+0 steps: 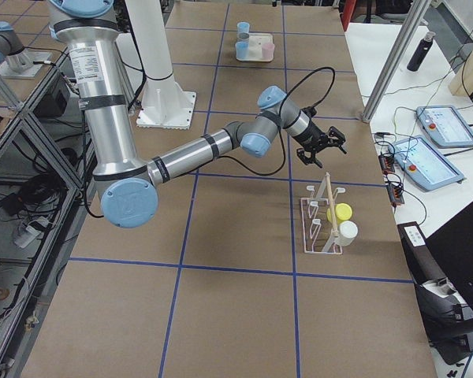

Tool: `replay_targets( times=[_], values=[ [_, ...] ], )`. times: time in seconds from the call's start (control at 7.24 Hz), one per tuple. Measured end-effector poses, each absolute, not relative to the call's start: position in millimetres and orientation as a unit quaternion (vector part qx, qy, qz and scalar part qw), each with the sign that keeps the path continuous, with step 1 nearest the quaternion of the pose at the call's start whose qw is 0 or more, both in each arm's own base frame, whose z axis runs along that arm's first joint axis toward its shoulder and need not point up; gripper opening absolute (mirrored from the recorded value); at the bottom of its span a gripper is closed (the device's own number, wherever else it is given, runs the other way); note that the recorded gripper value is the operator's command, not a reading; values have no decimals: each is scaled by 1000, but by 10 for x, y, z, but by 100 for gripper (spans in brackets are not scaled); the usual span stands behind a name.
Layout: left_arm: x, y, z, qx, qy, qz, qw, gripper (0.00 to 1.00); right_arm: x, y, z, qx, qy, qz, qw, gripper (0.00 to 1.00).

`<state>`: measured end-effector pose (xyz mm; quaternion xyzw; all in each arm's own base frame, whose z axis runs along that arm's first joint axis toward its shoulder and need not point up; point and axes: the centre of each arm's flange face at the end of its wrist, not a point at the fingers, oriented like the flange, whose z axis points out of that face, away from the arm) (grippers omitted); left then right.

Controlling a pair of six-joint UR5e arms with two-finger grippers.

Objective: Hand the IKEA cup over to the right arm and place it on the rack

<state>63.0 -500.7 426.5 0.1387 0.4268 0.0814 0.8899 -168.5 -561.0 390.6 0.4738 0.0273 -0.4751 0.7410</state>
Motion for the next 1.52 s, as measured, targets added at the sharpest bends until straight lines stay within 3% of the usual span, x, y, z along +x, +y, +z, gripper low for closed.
replay_targets(
  times=[0.41, 0.83, 1.11, 1.52],
  values=[
    [695, -4963, 4358, 131, 415, 75, 897, 100, -2021, -5169, 3442, 453, -259, -258, 813, 100],
    [1350, -4926, 4445, 135, 391, 17, 910, 100, -2406, -4986, 3254, 389, -336, -220, 829, 100],
    [1642, -4897, 4570, 122, 393, 8, 911, 99, -2703, -5078, 2783, 337, -329, -223, 854, 100],
    [1995, -4846, 4767, 113, 391, 23, 913, 76, -3059, -5000, 2380, 303, -327, -238, 863, 100]
  ],
)
